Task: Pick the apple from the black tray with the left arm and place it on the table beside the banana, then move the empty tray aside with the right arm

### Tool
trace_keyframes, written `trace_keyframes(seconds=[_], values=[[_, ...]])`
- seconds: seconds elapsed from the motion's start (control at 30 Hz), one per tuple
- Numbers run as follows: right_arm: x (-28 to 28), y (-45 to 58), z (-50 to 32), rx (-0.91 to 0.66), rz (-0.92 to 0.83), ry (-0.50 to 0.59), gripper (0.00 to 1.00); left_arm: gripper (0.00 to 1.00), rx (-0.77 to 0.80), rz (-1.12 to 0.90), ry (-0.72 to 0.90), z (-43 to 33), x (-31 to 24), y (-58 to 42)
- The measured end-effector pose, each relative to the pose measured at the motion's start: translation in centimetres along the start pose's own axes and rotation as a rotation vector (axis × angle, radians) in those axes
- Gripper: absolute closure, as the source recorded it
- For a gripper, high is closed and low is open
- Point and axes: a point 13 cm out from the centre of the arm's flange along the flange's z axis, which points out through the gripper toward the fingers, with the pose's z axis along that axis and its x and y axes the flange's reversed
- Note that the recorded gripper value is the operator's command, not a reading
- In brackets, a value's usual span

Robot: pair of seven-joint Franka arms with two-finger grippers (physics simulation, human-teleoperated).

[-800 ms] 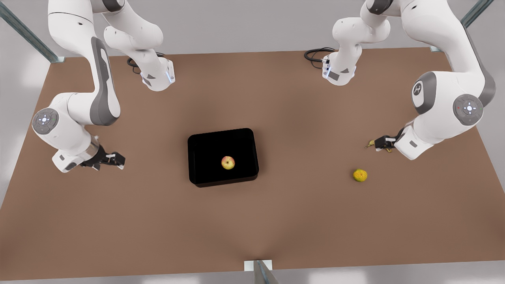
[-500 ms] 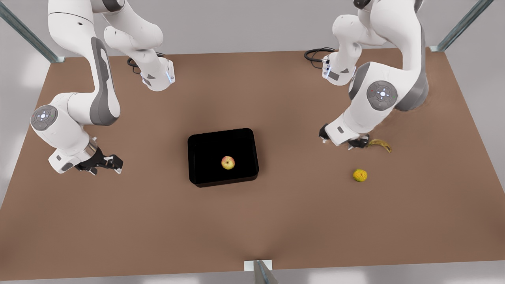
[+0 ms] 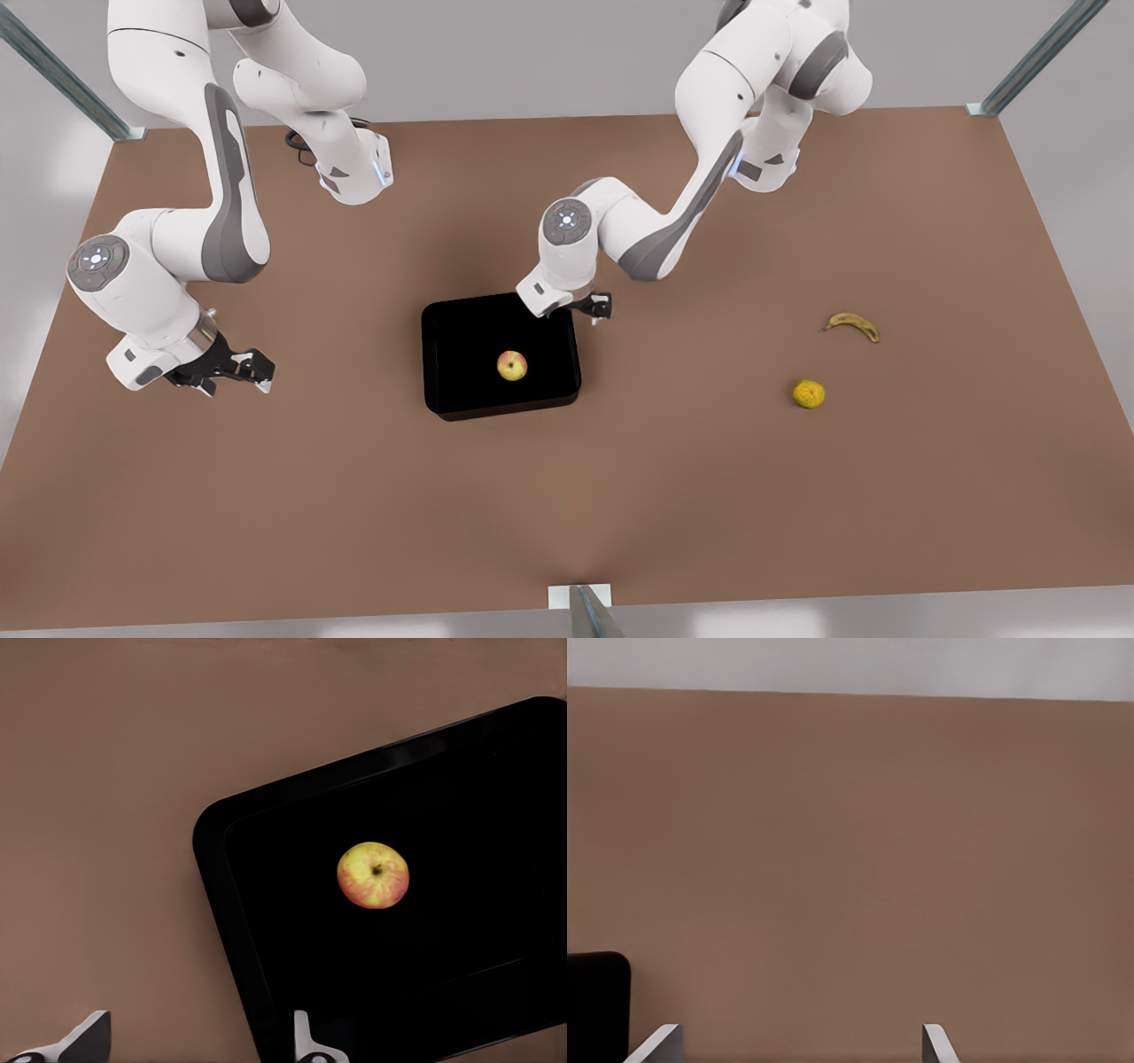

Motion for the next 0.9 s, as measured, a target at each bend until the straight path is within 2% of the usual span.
trace_keyframes(seconds=[0.2, 0.27, 0.37, 0.63, 0.9], values=[[-1.6, -1.0, 8.6, 0.010, 0.002, 0.105, 0.00, 0.00, 0.045, -0.166, -0.050, 1.3, -1.0, -2.0], [-2.2, -1.1, 7.7, 0.011, 0.002, 0.091, 0.00, 0.00, 0.060, -0.196, -0.063, 2.0, -0.9, -3.6], [-5.2, -1.3, -0.5, 0.011, 0.004, 0.005, 0.00, 0.00, 0.057, -0.198, -0.097, 5.5, -1.1, -7.9], [-3.5, -1.0, -0.6, 0.004, 0.001, 0.098, 0.00, 0.00, 0.047, -0.276, -0.167, 11.8, -3.5, -10.4], [-2.7, -0.9, -0.3, 0.001, 0.001, 0.131, 0.00, 0.00, 0.038, -0.320, -0.207, 15.1, -3.9, -10.7]])
